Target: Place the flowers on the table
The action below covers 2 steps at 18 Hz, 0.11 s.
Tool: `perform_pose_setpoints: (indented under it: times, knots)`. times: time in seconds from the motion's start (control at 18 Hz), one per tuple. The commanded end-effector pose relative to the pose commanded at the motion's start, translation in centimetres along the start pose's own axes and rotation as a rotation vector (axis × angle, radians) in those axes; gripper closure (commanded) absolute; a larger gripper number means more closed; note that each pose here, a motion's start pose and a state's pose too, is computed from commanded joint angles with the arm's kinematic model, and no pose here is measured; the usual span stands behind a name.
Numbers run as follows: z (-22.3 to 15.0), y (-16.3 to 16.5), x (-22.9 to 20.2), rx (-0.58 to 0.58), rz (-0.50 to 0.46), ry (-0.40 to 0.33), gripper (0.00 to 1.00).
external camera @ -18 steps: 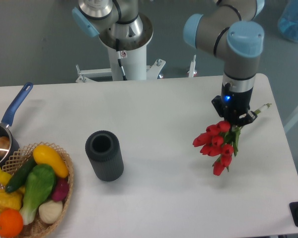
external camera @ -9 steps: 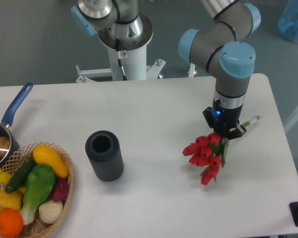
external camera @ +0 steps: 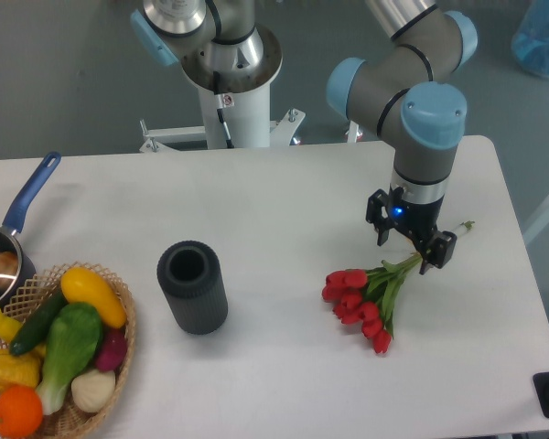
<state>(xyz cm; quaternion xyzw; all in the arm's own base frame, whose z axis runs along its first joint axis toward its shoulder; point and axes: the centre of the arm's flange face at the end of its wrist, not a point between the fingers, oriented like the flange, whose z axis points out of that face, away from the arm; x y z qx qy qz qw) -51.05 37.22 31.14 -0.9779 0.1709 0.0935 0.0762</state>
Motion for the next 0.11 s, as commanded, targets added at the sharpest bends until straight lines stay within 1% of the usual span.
perform_pose_setpoints:
  times: [0.11]
  knots:
    - [-0.18,0.79,-0.29,0.009,-0.013,-0.006,0.00]
